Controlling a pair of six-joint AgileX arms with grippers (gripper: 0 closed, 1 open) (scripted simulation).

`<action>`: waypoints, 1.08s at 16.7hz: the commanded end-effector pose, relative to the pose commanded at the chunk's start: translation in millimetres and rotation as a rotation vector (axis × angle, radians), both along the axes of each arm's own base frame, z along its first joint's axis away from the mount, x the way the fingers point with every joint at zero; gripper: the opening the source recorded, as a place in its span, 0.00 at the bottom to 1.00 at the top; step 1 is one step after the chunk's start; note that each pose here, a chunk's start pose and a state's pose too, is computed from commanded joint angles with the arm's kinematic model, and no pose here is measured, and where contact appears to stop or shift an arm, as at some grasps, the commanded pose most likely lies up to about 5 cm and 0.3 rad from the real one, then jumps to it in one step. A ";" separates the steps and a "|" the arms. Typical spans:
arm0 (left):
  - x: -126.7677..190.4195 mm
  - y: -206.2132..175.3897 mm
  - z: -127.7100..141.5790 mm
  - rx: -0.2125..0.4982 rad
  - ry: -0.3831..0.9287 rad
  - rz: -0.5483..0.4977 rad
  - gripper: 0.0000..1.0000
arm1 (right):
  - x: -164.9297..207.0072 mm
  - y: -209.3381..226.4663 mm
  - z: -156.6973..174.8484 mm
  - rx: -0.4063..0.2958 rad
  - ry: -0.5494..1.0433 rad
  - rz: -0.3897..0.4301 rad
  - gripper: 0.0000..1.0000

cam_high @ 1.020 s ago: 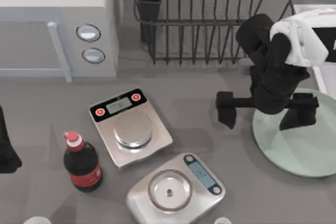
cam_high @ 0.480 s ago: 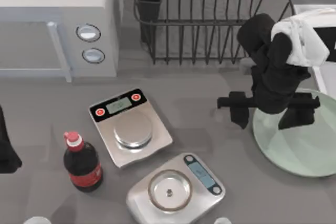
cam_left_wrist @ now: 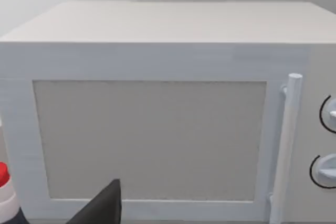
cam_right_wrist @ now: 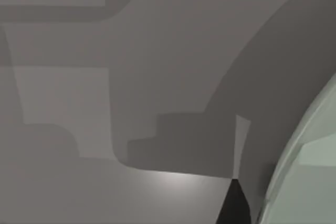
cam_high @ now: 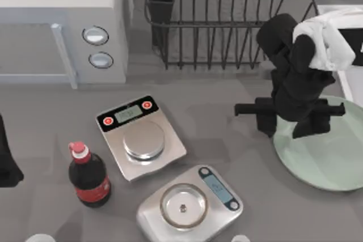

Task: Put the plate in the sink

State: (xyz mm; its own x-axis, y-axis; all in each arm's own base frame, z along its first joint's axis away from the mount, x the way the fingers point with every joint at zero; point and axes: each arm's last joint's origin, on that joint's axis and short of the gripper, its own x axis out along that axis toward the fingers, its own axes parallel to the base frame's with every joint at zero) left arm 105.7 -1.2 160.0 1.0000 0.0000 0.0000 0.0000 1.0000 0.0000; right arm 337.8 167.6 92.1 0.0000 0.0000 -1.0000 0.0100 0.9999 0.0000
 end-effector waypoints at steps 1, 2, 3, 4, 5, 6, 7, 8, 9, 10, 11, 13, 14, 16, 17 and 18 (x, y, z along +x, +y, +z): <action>0.0 0.0 0.0 0.000 0.000 0.000 1.00 | 0.0 0.0 0.0 0.000 0.000 0.000 0.00; 0.0 0.0 0.0 0.000 0.000 0.000 1.00 | 0.0 0.0 0.0 0.000 0.000 0.000 0.00; 0.0 0.0 0.0 0.000 0.000 0.000 1.00 | 0.0 0.0 0.0 0.000 0.000 0.000 0.00; 0.0 0.0 0.0 0.000 0.000 0.000 1.00 | 0.0 0.0 0.0 0.000 0.000 0.000 0.00; 0.0 0.0 0.0 0.000 0.000 0.000 1.00 | 0.0 0.0 0.0 0.000 0.000 0.000 0.00; 0.0 0.0 0.0 0.000 0.000 0.000 1.00 | 4.7 -3.4 30.6 0.031 -0.089 -0.009 0.00; 0.0 0.0 0.0 0.000 0.000 0.000 1.00 | 4.9 -3.3 30.9 0.031 -0.088 -0.009 0.00; 0.0 0.0 0.0 0.000 0.000 0.000 1.00 | 6.1 -2.5 32.4 0.030 -0.086 -0.009 0.00; 0.0 0.0 0.0 0.000 0.000 0.000 1.00 | 8.4 -1.1 35.4 0.028 -0.082 -0.009 0.00; 0.0 0.0 0.0 0.000 0.000 0.000 1.00 | 11.7 0.9 40.4 0.025 -0.076 -0.009 0.00; 0.0 0.0 0.0 0.000 0.000 0.000 1.00 | 15.8 3.3 47.5 0.023 -0.070 -0.009 0.00; 0.0 0.0 0.0 0.000 0.000 0.000 1.00 | 25.5 8.9 69.2 0.016 -0.057 -0.009 0.00; 0.0 0.0 0.0 0.000 0.000 0.000 1.00 | 30.4 11.6 84.1 0.014 -0.052 -0.009 0.00; 0.0 0.0 0.0 0.000 0.000 0.000 1.00 | 38.6 16.1 122.9 0.015 -0.053 -0.009 0.00; 0.0 0.0 0.0 0.000 0.000 0.000 1.00 | 40.7 17.3 145.5 0.018 -0.060 -0.009 0.00; 0.0 0.0 0.0 0.000 0.000 0.000 1.00 | 40.8 17.3 168.5 0.022 -0.069 -0.009 0.00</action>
